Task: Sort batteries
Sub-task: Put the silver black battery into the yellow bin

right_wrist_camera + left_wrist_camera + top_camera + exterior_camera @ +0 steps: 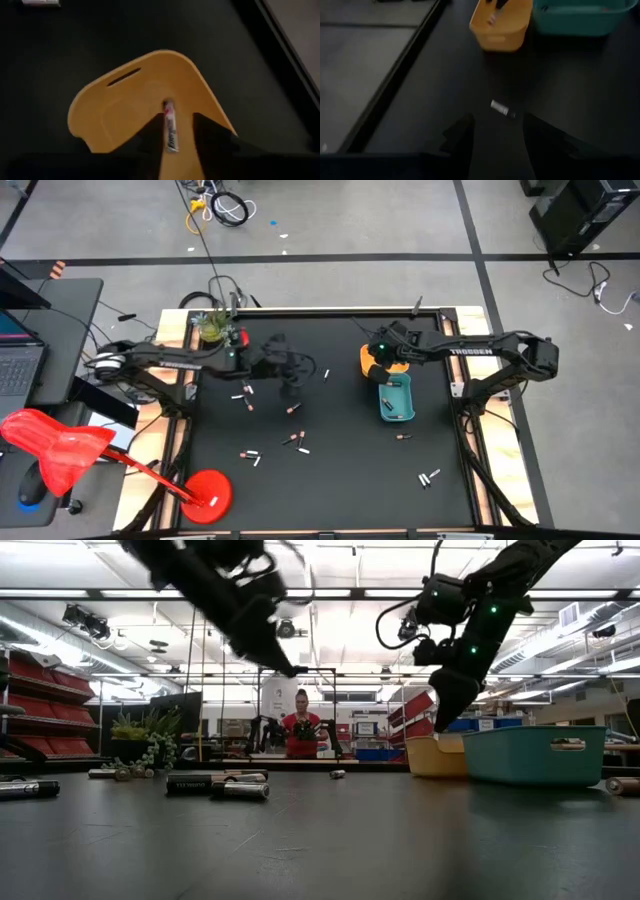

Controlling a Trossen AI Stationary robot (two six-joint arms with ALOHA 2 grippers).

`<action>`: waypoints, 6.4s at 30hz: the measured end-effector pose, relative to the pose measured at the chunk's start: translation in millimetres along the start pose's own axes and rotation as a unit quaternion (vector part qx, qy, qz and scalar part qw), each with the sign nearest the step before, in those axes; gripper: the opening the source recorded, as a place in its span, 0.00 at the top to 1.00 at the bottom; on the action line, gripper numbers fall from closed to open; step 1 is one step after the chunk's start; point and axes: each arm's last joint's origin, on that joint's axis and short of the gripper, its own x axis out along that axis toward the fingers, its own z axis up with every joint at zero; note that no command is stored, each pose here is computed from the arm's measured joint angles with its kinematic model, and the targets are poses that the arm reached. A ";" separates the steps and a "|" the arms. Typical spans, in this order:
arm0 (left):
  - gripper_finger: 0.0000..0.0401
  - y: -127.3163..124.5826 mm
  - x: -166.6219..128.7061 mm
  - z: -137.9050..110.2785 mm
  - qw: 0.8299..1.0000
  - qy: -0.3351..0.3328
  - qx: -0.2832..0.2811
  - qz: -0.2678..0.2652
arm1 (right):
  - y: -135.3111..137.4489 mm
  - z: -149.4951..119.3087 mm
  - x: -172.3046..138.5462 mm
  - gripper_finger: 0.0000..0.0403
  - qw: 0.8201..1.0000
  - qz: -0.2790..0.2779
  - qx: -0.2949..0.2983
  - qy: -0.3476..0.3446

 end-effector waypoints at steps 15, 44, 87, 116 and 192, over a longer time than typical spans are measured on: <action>0.58 -14.1 -15.1 -33.7 0.990 0.100 -0.073 -0.064 | 61.2 29.0 -69.5 0.53 0.972 0.084 -0.049 -0.213; 0.58 -147.0 -16.6 -43.8 0.975 0.110 -0.073 -0.180 | 101.9 7.4 -27.1 0.61 0.867 0.158 -0.064 -0.467; 0.98 -167.3 48.5 -85.3 0.969 0.138 0.081 -0.190 | 109.9 -1.1 -27.6 0.62 0.872 0.175 -0.052 -0.454; 1.00 -99.7 17.0 6.6 0.989 -0.054 0.096 -0.103 | 130.1 -21.7 -22.1 0.57 0.916 0.172 -0.114 -0.345; 0.47 -31.1 -39.2 -31.9 0.974 0.217 -0.024 0.060 | 10.5 -25.2 29.3 0.85 0.981 -0.055 0.127 -0.134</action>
